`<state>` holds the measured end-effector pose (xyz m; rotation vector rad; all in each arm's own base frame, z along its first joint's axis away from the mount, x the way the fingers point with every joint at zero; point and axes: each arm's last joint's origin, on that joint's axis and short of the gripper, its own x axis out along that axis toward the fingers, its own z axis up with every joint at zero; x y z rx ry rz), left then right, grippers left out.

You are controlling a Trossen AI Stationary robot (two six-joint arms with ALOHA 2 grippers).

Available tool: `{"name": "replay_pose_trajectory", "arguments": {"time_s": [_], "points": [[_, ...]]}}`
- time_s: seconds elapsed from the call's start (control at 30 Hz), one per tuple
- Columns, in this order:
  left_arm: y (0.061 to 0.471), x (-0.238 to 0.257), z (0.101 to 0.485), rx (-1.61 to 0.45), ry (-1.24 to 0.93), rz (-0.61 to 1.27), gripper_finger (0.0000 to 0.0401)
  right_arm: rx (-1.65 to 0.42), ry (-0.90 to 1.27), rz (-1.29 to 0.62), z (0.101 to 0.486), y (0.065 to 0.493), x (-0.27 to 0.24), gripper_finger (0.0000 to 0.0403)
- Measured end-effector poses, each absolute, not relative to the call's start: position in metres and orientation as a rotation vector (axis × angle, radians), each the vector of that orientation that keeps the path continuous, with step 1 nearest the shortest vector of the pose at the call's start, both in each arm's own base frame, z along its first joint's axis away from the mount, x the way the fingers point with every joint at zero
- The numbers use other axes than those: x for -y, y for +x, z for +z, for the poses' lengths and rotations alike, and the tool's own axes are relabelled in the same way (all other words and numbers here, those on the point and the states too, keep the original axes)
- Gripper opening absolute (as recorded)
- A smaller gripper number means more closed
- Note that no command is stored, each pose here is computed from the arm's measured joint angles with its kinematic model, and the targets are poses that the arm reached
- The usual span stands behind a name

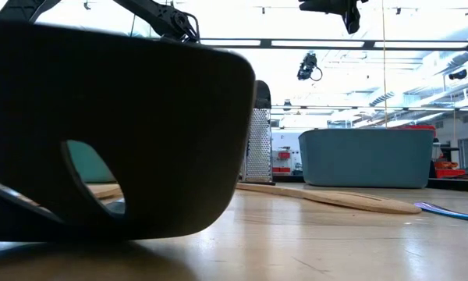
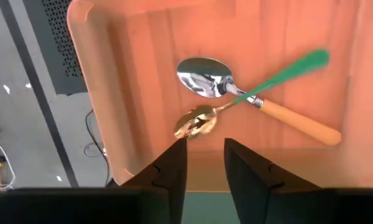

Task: Pick & Place Kitchen Items
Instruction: Put the right brown spatula into the green bin

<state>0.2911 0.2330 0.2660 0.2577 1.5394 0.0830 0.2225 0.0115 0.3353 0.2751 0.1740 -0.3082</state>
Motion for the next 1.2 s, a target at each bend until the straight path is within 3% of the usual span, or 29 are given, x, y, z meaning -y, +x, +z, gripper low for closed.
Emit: {"name": "replay_pose_trajectory", "arguments": {"time_s": [0.3, 0.67, 1.0, 1.2], "points": [[0.294, -0.227, 0.266, -1.452, 0.025, 0.116, 0.012, -0.174, 0.275, -0.307, 0.335, 0.222, -0.011, 0.0087], [0.304, -0.192, 0.266, -1.382, -0.277, -0.095, 0.0119, -0.289, 0.422, -0.197, 0.326, 0.221, -0.016, 0.0087], [0.326, -0.139, 0.278, -1.365, -0.136, -0.25, 0.0119, -0.385, 0.486, -0.165, 0.314, 0.227, -0.016, 0.0087], [0.336, -0.118, 0.278, -1.351, -0.08, -0.295, 0.0119, -0.542, 0.528, -0.05, 0.289, 0.248, -0.017, 0.0087]]}}
